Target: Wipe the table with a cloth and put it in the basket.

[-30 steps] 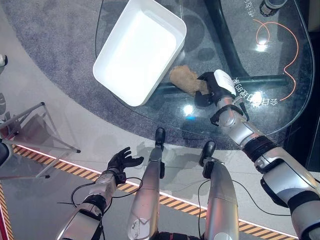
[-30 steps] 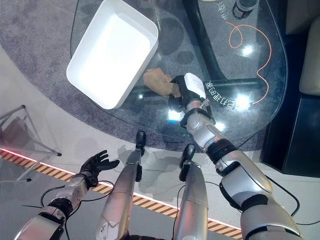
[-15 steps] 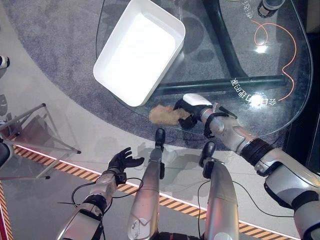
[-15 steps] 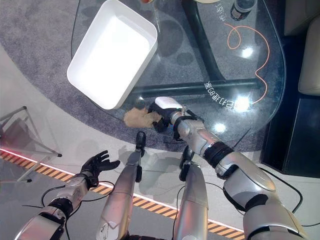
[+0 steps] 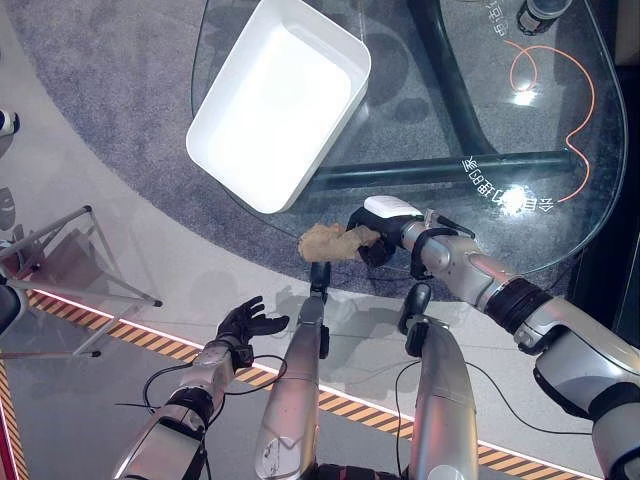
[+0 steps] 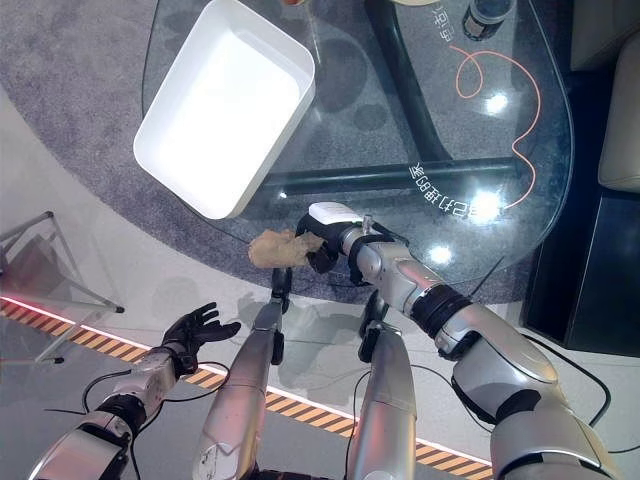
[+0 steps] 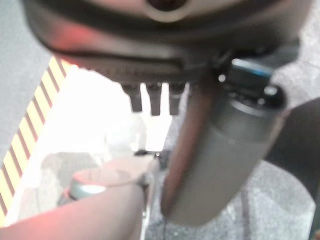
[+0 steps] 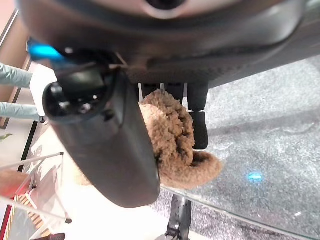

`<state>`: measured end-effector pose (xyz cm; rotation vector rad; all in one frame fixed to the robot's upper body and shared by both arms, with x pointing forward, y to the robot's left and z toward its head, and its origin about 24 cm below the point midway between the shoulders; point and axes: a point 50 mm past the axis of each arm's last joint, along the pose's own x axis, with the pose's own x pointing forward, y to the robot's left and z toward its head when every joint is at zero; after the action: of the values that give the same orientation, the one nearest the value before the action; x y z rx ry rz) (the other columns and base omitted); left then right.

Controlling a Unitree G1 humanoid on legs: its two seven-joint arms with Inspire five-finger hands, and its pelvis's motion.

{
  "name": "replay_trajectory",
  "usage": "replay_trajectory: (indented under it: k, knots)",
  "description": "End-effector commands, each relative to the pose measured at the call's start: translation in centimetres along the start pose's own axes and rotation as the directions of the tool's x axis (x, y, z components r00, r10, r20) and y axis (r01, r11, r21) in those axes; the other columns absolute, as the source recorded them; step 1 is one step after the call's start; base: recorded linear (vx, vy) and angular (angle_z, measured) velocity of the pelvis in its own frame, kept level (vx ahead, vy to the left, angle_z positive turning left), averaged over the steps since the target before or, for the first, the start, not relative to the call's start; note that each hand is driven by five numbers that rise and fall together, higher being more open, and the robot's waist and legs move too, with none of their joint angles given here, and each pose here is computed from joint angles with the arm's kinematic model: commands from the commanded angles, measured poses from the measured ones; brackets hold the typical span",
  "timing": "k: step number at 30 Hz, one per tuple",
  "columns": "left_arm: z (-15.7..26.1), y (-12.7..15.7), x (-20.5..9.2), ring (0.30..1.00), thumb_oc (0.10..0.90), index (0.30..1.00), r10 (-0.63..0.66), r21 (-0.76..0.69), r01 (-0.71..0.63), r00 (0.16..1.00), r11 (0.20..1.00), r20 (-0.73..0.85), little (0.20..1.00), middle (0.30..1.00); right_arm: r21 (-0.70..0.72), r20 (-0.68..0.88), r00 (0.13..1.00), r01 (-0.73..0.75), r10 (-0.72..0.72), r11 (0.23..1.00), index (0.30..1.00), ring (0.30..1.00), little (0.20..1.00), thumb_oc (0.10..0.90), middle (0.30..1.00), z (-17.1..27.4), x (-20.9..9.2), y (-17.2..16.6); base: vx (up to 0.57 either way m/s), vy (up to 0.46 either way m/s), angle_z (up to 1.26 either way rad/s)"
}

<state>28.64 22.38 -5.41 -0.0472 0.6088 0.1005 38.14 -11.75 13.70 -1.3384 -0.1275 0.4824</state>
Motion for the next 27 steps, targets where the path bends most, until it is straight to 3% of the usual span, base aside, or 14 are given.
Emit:
replay_trajectory:
  k: [1,6,10,14,17,22,27]
  knots:
    - [-0.4,1.4,-0.2,0.9,0.8,0.9,0.039,0.019,-0.038,0.999,0.999,-0.019,0.9,0.9,0.025,0.02,0.95,0.31,-0.311,0.95,0.3,0.3,0.2,0.1,0.3,0.6,-0.5,-4.4,0.0,0.0,0.0]
    - [-0.6,1.2,-0.2,0.9,0.8,0.9,0.038,0.008,-0.038,0.999,0.999,-0.022,0.9,0.9,0.076,-0.131,0.839,0.539,-0.528,0.839,0.3,0.3,0.2,0.1,0.3,-1.8,-1.2,-6.6,0.0,0.0,0.0]
    - [-1.1,1.2,-0.3,0.9,0.8,0.9,0.041,-0.004,-0.041,0.999,0.999,-0.026,0.9,0.9,0.131,-0.332,0.661,0.739,-0.673,0.661,0.3,0.3,0.2,0.1,0.3,-5.3,-2.8,-8.4,0.0,0.0,0.0]
    - [-1.4,1.2,-0.4,0.9,0.8,0.9,0.044,-0.011,-0.044,0.999,0.999,-0.027,0.9,0.9,0.151,-0.427,0.57,0.811,-0.702,0.566,0.3,0.3,0.2,0.1,0.3,-6.9,-3.8,-9.0,0.0,0.0,0.0]
    - [-1.7,1.3,-0.5,0.9,0.8,0.9,0.044,-0.018,-0.044,0.999,0.999,-0.028,0.9,0.9,0.197,-0.586,0.442,0.891,-0.68,0.409,0.3,0.3,0.2,0.1,0.3,-10.0,-5.5,-9.2,0.0,0.0,0.0]
    - [-1.9,1.2,-0.5,0.9,0.8,0.9,0.041,-0.011,-0.042,0.999,0.999,-0.032,0.9,0.9,0.173,-0.732,0.294,0.953,-0.615,0.25,0.3,0.3,0.2,0.1,0.3,-13.5,-7.7,-8.7,0.0,0.0,0.0]
    - [-1.9,1.2,-0.5,0.9,0.8,0.9,0.041,-0.002,-0.041,0.999,0.999,-0.032,0.9,0.9,0.098,-0.82,0.182,0.979,-0.543,0.18,0.3,0.3,0.2,0.1,0.3,-16.2,-9.6,-7.6,0.0,-0.006,0.0]
